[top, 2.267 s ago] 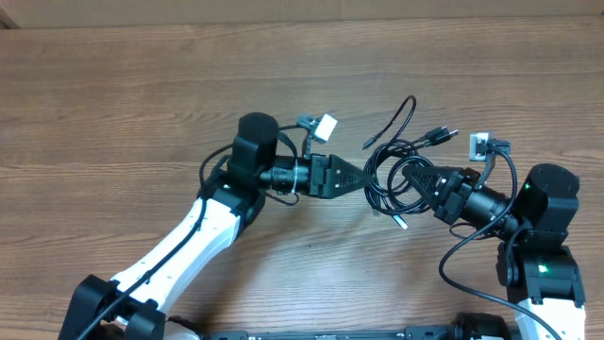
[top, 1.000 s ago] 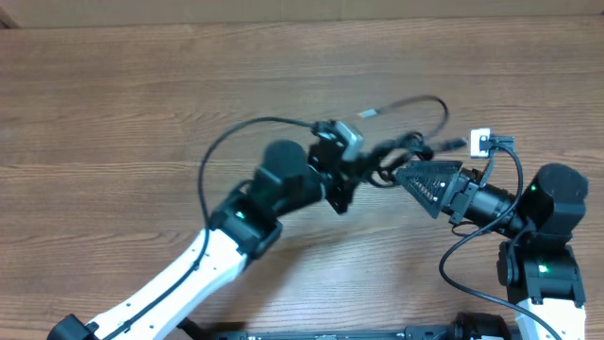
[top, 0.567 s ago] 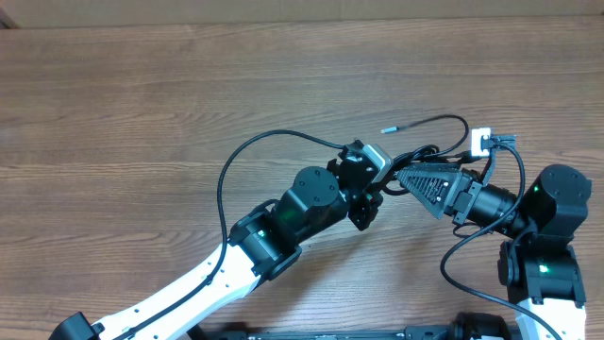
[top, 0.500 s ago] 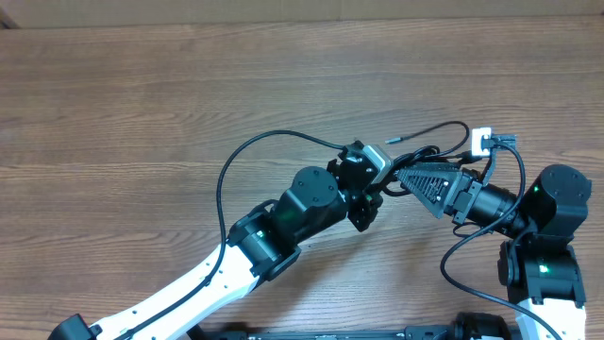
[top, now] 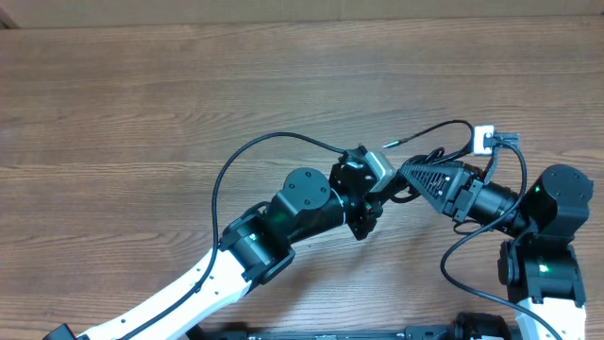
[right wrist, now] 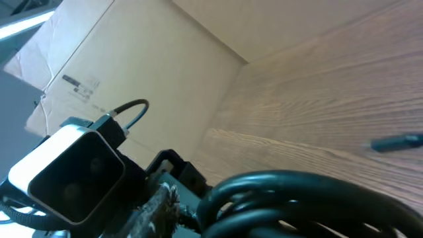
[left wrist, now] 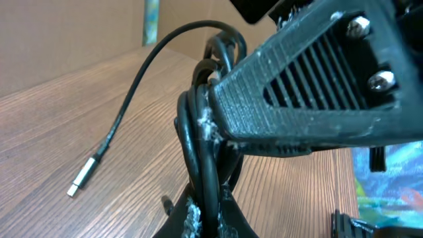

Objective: Untangle cables

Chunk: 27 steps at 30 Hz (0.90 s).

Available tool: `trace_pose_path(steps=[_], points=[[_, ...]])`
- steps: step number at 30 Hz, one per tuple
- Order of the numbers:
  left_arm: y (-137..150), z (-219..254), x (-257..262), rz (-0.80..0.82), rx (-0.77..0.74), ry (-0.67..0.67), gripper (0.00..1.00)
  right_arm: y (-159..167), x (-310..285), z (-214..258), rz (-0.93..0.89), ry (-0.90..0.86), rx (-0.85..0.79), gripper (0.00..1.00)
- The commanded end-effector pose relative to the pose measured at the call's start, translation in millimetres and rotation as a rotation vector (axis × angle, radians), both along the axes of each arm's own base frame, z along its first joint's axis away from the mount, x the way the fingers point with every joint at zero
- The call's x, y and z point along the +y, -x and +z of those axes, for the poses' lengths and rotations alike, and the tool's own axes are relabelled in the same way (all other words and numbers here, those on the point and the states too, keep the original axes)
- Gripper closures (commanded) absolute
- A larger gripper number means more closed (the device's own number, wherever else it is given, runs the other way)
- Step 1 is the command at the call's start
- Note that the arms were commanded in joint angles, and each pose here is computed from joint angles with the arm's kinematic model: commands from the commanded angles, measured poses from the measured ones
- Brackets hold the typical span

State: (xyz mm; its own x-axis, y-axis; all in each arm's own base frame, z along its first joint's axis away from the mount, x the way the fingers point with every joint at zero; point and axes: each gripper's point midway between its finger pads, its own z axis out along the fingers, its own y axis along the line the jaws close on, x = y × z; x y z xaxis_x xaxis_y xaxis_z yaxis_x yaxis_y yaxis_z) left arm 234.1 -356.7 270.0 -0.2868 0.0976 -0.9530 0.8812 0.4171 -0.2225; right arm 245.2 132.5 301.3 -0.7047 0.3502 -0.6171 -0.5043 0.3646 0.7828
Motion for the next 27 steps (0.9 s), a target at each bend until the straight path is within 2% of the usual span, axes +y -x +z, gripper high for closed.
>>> trace_pose_path(steps=[1,3,6,7,10,11,12,13,15,17,19,20,21,23,25,27], points=[[-13,8,7,0.080,0.067,0.045,0.96,7,4,8,0.040,0.000,-0.031,0.77],[-25,10,16,0.124,0.118,0.080,0.96,7,4,7,0.040,0.001,-0.027,0.84],[-37,11,25,0.168,0.188,0.121,0.96,7,4,7,0.040,0.001,-0.027,0.88],[-34,13,24,0.140,0.189,0.128,0.96,7,4,7,0.040,0.001,-0.027,0.95],[-25,14,19,0.072,0.173,0.121,0.96,7,4,7,0.042,0.010,-0.043,0.96],[-23,15,18,0.060,0.169,0.119,0.96,7,4,7,0.042,0.010,-0.043,0.95],[-20,15,17,0.040,0.158,0.115,0.96,7,4,7,0.042,0.010,-0.042,0.88],[-19,15,17,0.037,0.158,0.115,0.96,7,4,6,0.042,0.011,-0.043,0.65],[-12,18,13,-0.019,0.136,0.114,0.96,3,2,5,0.017,0.018,-0.042,0.55],[-3,21,10,-0.077,0.137,0.122,0.96,-3,-1,2,-0.018,0.025,-0.036,0.54],[5,22,7,-0.124,0.143,0.125,0.96,-5,-1,0,-0.017,0.028,-0.034,0.56],[7,21,7,-0.134,0.146,0.125,0.96,-6,-2,-1,-0.017,0.027,-0.028,0.60],[7,21,7,-0.134,0.147,0.124,0.96,-6,-2,-2,-0.017,0.027,-0.024,0.72],[7,21,7,-0.134,0.146,0.125,0.96,-7,-2,-3,-0.016,0.026,-0.020,0.82],[7,22,7,-0.138,0.146,0.126,0.96,-7,-2,-3,-0.015,0.032,-0.030,0.85],[9,22,6,-0.149,0.147,0.127,0.96,-7,-2,-3,-0.016,0.034,-0.032,0.78]])
